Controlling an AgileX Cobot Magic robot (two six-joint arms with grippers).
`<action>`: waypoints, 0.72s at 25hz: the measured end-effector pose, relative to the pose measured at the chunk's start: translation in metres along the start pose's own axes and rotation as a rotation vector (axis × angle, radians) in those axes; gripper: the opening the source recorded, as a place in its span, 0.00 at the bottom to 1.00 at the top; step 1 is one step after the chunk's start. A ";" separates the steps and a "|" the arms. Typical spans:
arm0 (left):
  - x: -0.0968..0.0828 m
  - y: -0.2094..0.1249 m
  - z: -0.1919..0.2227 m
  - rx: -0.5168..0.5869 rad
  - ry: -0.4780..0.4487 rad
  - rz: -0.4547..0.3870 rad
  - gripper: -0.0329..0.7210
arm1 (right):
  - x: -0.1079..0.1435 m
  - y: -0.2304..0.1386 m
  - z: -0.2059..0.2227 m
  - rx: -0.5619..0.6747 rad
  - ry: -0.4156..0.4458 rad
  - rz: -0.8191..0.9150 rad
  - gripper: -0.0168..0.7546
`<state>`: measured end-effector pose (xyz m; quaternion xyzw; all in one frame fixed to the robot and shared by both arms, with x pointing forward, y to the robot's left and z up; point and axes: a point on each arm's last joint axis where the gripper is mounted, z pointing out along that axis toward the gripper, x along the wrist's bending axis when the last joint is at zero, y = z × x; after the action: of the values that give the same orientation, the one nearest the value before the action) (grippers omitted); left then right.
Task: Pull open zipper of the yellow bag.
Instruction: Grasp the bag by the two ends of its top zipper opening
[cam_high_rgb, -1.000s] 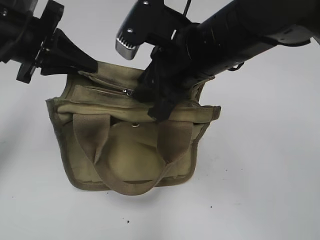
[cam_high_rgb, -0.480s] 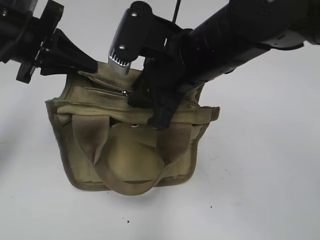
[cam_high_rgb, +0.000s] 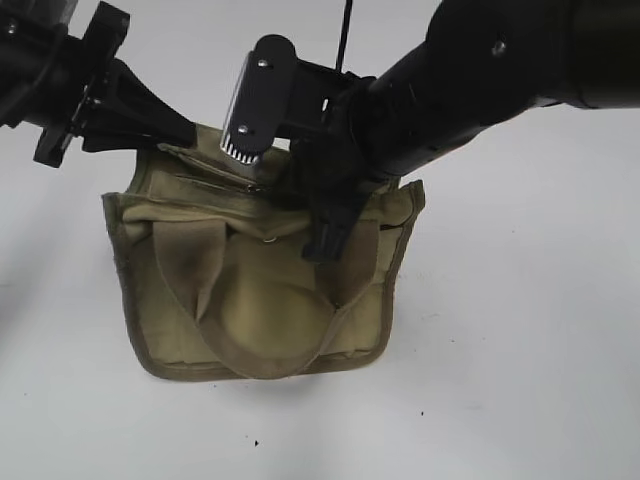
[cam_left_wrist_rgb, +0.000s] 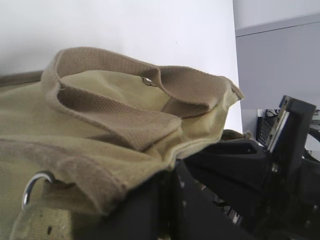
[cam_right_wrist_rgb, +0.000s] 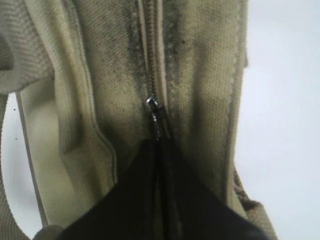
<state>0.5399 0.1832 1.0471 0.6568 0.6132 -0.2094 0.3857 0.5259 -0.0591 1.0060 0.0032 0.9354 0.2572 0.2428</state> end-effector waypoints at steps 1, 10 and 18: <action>0.000 0.000 0.000 0.000 -0.001 -0.001 0.05 | 0.000 0.000 0.000 0.006 0.002 0.002 0.02; -0.001 0.000 0.000 0.002 -0.013 -0.007 0.05 | -0.006 -0.011 -0.028 0.077 0.037 0.128 0.02; -0.002 0.000 0.000 0.004 -0.017 -0.009 0.05 | -0.019 -0.051 -0.058 0.232 0.117 0.331 0.02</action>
<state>0.5392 0.1822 1.0481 0.6531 0.6123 -0.2179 0.3886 0.5224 -0.1337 1.0330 0.1698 0.9579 0.1839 0.1404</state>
